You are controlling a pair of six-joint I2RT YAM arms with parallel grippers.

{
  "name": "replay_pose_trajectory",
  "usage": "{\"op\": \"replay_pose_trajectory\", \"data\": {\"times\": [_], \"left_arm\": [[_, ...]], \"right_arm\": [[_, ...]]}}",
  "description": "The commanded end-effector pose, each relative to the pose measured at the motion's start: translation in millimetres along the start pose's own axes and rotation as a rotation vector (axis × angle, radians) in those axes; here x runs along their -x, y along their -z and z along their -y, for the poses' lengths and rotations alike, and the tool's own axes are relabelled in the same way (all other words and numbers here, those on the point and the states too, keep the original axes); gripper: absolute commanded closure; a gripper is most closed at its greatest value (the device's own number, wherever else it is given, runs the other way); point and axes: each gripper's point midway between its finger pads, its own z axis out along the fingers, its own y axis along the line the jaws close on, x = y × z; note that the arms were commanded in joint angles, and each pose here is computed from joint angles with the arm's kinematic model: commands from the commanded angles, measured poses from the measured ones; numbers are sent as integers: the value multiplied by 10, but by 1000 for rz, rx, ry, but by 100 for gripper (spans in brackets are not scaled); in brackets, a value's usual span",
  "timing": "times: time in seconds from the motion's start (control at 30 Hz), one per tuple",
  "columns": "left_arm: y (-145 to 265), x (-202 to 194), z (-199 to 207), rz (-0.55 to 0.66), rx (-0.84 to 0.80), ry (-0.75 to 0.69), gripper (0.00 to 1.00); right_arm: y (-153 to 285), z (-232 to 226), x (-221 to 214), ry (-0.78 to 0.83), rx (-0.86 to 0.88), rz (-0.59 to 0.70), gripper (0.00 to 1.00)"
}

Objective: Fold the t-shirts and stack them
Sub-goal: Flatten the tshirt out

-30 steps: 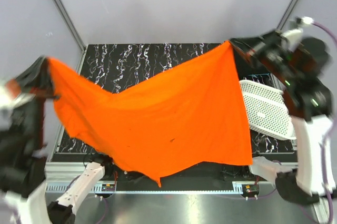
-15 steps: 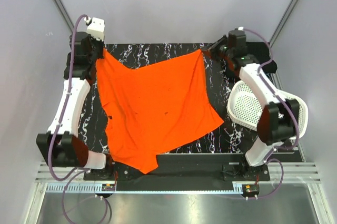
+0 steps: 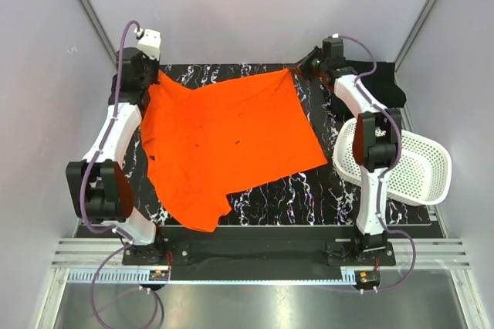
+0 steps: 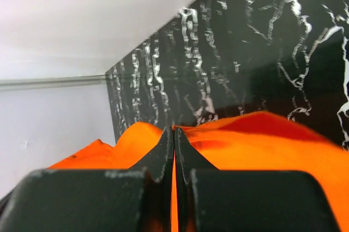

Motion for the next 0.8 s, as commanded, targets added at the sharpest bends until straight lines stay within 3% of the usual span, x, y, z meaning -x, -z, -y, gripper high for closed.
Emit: {"op": "replay_pose_trajectory", "data": {"times": [0.0,0.1,0.27,0.33,0.37,0.57,0.77], "left_arm": [[690,1314,-607,347,208,26,100],[1256,1822,-716,488,228,-13,100],[2376,2415,-762,720,206,101,100],[2624,2422,-736,763,189,165,100],[2908,2462,-747,814,195,182,100],[3729,2305,-497,843,72,239,100],[4738,2394,-341,987,-23,269,100]], "right_arm": [[813,-930,251,147,158,69,100],[1431,-1091,156,170,174,103,100],[2636,-1363,-41,220,210,182,100],[2993,-1383,-172,225,212,180,100],[3377,-1529,-223,244,261,219,100],[4603,-1586,-537,235,322,341,100],[5331,-1564,-769,230,368,413,100]]}}
